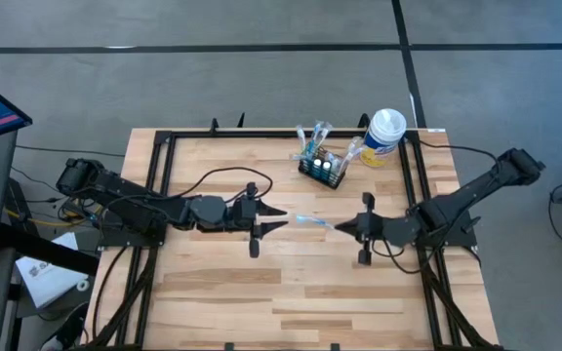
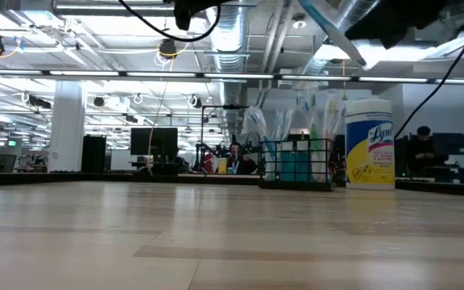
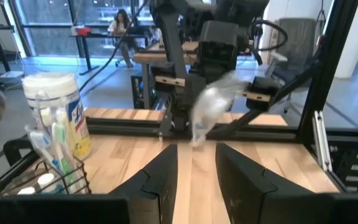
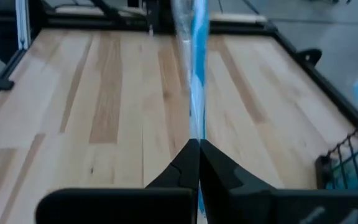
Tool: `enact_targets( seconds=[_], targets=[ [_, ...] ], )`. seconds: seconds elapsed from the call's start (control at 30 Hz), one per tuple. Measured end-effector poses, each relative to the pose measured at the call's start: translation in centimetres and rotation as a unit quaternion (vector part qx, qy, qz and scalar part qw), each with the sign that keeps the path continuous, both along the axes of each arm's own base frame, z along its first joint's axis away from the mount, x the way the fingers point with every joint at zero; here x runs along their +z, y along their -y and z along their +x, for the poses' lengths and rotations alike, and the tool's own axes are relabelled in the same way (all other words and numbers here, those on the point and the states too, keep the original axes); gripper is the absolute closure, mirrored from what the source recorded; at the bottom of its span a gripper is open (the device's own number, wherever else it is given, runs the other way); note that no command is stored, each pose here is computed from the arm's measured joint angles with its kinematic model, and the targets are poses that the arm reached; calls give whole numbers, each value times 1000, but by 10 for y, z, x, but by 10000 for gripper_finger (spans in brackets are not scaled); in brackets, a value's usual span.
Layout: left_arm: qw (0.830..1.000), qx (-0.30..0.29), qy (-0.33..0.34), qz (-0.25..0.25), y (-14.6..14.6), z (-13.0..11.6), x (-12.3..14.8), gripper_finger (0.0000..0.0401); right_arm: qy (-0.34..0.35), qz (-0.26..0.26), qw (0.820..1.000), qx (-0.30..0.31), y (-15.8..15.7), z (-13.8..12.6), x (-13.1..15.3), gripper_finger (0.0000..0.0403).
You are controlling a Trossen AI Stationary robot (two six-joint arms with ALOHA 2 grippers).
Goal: Pick & Place toothbrushing station
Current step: Put the blue toothbrush into the mesh organizer
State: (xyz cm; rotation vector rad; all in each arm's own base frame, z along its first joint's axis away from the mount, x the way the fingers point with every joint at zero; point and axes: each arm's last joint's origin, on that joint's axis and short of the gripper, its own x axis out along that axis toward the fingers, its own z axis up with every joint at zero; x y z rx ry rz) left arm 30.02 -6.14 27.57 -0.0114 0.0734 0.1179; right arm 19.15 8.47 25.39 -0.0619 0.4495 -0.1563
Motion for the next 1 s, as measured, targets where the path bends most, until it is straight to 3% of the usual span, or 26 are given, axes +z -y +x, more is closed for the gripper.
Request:
enact_targets(
  seconds=[0.4,0.8,1.0],
  targets=[
    [998,-1,65,18,-1,14,-2,297,71,-19,997,17,8,13,16,402],
    [987,-45,153,22,-20,35,-13,297,76,-24,997,18,11,16,17,403],
    [985,-53,160,25,-22,37,-15,288,90,-24,995,29,10,17,20,403]
  ],
)
